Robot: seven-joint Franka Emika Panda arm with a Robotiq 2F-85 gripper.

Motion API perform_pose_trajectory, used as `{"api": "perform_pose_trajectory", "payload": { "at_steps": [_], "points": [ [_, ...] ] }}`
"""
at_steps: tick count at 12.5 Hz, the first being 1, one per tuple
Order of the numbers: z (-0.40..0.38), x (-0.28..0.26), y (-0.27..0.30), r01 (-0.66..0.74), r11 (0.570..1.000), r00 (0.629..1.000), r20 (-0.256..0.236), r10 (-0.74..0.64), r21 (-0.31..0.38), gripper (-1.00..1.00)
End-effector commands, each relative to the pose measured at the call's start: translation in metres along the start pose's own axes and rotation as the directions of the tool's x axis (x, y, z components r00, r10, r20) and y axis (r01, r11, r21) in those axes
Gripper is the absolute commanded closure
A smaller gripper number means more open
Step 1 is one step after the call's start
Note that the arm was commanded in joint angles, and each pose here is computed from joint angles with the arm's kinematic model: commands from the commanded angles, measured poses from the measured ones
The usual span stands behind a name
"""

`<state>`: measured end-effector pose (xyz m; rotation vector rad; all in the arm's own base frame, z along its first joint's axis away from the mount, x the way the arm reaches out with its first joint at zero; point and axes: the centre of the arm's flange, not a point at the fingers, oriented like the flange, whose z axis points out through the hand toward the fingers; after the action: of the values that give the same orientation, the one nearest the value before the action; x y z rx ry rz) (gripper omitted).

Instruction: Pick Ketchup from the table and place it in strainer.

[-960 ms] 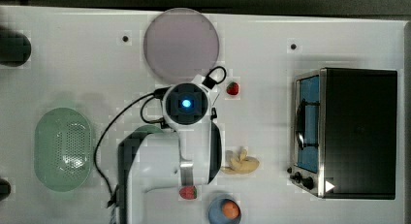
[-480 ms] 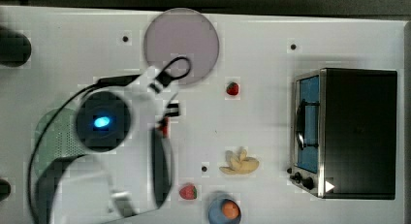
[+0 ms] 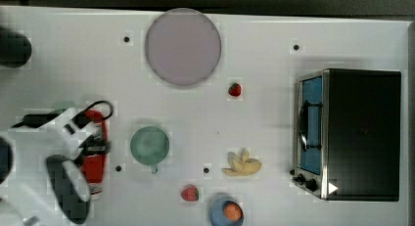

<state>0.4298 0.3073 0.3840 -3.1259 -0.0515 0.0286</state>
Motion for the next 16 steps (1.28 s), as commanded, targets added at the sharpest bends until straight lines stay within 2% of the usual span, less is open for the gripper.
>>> {"api": "perform_pose_trajectory", "payload": {
  "at_steps": [1,3,4,5,7,8,9,12,13,16],
  "points": [
    [0.012,-0.005,-0.035,-0.203,0.977,0.979,-0.012,0.204,0.072,-0.25],
    [0.031,-0.006,-0.058,-0.245,0.958,0.969,-0.005,0.248,0.153,-0.25],
    [0.044,-0.006,-0.065,-0.263,0.949,0.964,0.017,0.264,0.172,-0.25],
    [0.057,-0.006,-0.07,-0.274,0.943,0.962,0.041,0.271,0.187,-0.33],
    [0.083,-0.006,-0.077,-0.277,0.935,0.961,0.074,0.267,0.221,-0.75],
    [0.093,-0.005,-0.08,-0.266,0.936,0.964,0.076,0.255,0.231,-0.97],
    [0.094,-0.003,-0.083,-0.257,0.934,0.966,0.064,0.249,0.248,-1.0],
    [0.082,0.003,-0.073,-0.272,0.933,0.962,0.046,0.269,0.235,-1.0],
    [0.074,0.007,-0.062,-0.286,0.935,0.958,0.042,0.284,0.208,-1.0],
    [0.042,0.02,-0.01,-0.355,0.933,0.935,0.04,0.353,0.065,-1.0]
  ]
}}
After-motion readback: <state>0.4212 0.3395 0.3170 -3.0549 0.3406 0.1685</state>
